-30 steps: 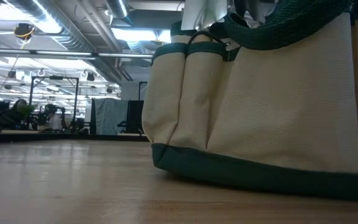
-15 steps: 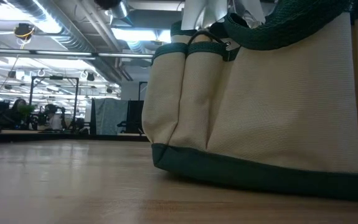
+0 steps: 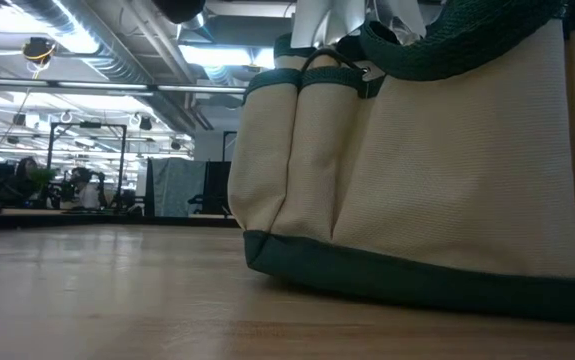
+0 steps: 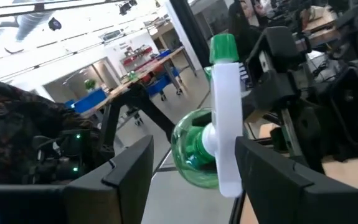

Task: Pick & Place Garden tools in Gardening bag
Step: Put the green spray bottle into the green gardening bag

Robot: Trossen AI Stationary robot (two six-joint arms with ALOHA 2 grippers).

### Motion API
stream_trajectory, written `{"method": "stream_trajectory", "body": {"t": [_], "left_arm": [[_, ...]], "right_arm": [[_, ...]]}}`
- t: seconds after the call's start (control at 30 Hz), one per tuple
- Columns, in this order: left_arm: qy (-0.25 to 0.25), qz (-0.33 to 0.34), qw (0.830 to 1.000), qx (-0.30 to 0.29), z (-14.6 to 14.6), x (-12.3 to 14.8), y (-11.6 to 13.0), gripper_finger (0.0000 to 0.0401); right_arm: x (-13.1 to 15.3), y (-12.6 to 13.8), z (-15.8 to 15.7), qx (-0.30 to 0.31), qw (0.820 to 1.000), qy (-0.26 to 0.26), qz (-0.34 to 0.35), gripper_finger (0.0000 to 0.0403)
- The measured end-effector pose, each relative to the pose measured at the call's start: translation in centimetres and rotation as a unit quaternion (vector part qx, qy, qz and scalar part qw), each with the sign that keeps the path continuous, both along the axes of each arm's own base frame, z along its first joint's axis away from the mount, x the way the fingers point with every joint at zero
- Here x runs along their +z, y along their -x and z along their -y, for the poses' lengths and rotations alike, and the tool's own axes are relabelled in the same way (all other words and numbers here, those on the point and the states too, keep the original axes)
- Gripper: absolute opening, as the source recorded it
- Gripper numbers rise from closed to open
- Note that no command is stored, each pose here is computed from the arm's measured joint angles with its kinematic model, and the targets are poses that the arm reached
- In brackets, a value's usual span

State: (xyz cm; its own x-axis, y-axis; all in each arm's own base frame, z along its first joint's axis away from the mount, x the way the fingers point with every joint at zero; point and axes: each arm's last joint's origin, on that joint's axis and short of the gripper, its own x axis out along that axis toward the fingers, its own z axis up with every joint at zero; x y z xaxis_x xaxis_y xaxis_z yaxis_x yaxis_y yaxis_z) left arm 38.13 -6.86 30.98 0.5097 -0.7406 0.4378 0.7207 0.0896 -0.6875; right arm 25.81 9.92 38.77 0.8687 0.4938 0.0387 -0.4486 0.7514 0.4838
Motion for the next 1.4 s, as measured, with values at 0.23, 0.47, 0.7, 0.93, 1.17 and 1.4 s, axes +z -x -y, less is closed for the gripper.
{"method": "stream_trajectory", "body": {"t": [0.23,0.47,0.7,0.93,1.17,1.4], "left_arm": [[-0.008,0.006,1.0,-0.007,0.2,0.0,0.1,0.0145],[-0.009,0.007,1.0,-0.006,0.6,0.0,0.1,0.0145],[-0.004,0.003,1.0,-0.009,1.0,0.0,0.2,0.0145],[-0.005,0.003,1.0,-0.017,1.3,0.0,0.3,0.0145],[-0.007,-0.001,1.0,-0.029,1.5,0.0,0.3,0.0145],[-0.008,-0.001,0.999,-0.031,1.6,0.0,0.4,0.0145]], "right_arm": [[-0.2,-1.8,-0.1,0.001,1.0,0.007,-0.011,0.0228],[-0.5,-2.6,0.0,0.003,1.0,0.017,-0.021,0.0228],[-0.4,-2.4,0.5,-0.004,1.0,0.02,-0.023,0.0228],[-0.5,-2.5,0.7,-0.009,0.999,0.021,-0.027,0.0228],[-0.4,-2.6,1.0,-0.011,0.999,0.008,-0.031,0.0229],[-0.7,-3.2,1.3,0.007,0.999,-0.022,-0.042,0.0229]]}}
